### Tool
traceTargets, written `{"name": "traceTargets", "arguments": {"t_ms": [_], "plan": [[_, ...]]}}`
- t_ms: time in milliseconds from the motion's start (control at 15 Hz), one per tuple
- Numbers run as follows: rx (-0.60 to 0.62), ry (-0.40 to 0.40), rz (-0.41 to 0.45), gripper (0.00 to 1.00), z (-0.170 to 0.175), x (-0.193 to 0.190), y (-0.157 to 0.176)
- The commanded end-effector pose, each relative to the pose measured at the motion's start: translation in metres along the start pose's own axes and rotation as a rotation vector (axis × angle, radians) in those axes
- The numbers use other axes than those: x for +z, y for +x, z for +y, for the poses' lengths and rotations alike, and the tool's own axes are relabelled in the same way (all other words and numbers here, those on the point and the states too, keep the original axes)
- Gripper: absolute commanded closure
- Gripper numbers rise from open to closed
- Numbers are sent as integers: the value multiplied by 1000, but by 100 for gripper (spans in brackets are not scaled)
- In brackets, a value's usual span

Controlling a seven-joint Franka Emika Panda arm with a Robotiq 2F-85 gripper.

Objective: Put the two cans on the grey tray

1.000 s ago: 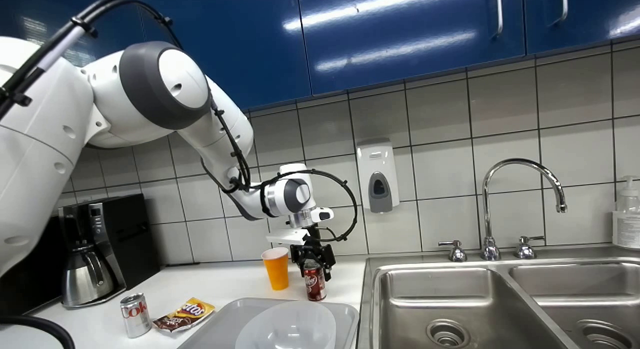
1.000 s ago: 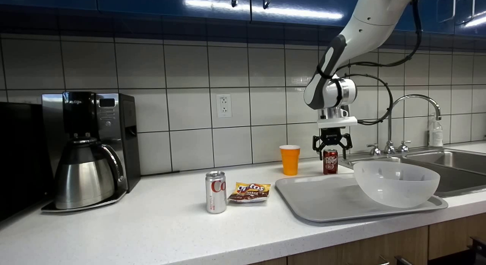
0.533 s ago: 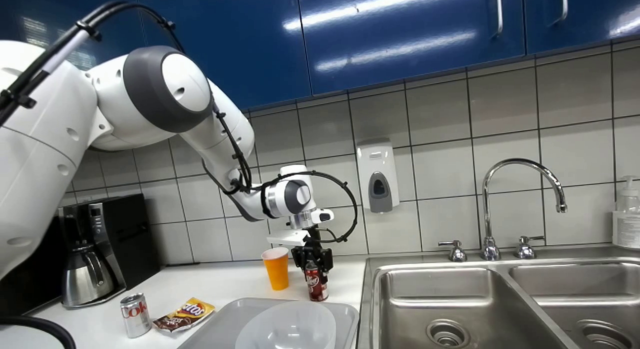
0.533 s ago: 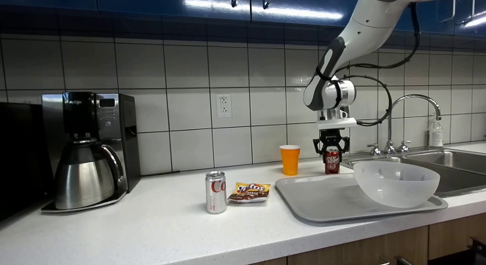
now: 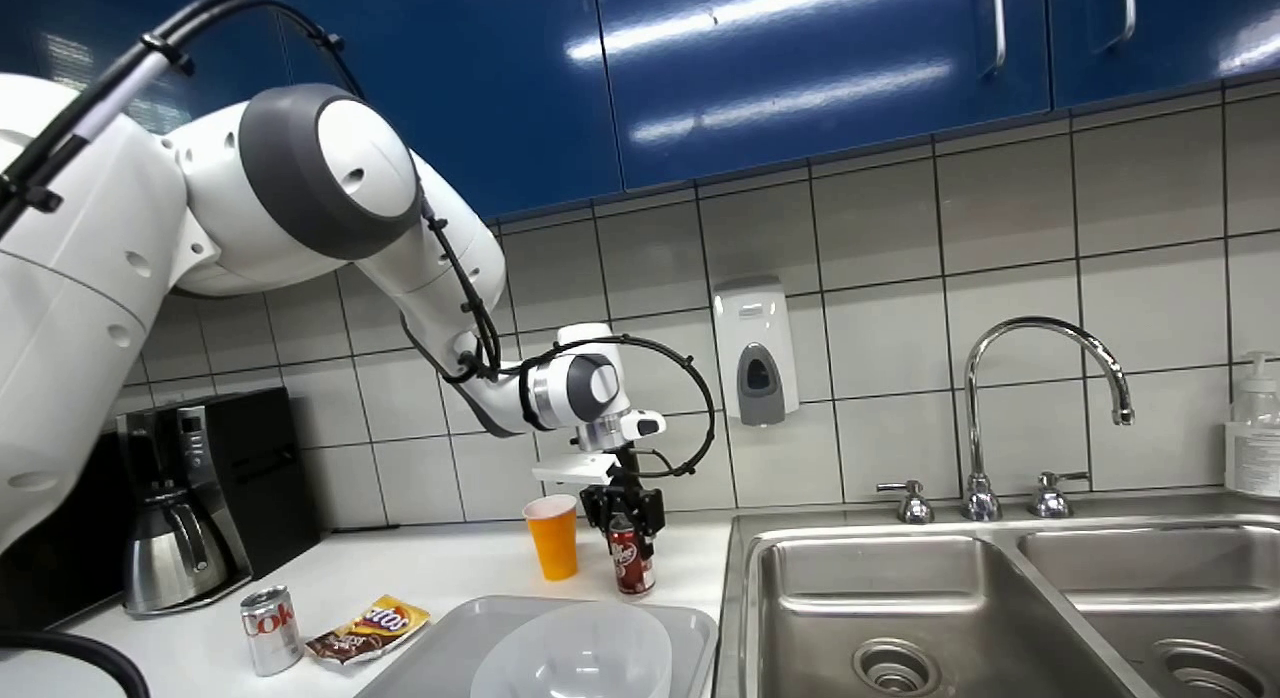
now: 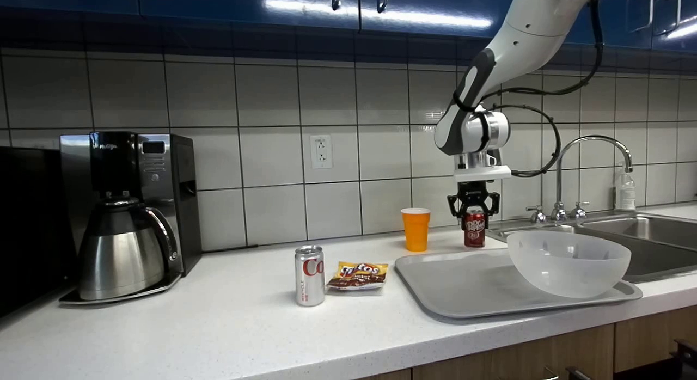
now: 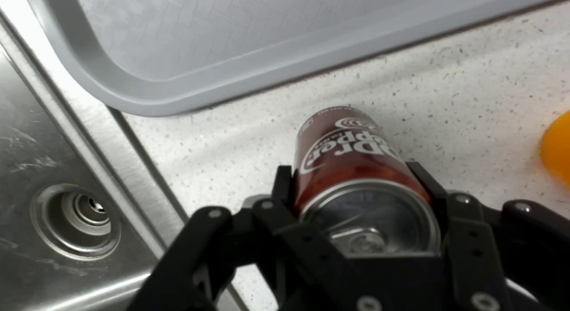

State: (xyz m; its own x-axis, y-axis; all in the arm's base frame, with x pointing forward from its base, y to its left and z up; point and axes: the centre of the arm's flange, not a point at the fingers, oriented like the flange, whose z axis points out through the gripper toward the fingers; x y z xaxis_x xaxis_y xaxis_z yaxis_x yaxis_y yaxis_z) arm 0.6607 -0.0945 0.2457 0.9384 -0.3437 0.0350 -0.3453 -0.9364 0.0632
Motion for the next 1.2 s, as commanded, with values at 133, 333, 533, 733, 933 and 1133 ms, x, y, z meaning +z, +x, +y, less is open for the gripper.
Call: {"name": "traceTargets", "arguments": {"t_ms": [133, 333, 533, 733, 933, 1133], "plan": [[-58, 48, 53, 61, 7, -52, -26], [-89, 54, 52, 61, 8, -67, -43], [-121, 52, 56, 61, 2, -75, -67], [-156, 62, 61, 61, -9, -83, -88], [-192, 74, 71, 61, -23, -87, -106], [-238, 85, 76, 61, -41, -85, -122]]}}
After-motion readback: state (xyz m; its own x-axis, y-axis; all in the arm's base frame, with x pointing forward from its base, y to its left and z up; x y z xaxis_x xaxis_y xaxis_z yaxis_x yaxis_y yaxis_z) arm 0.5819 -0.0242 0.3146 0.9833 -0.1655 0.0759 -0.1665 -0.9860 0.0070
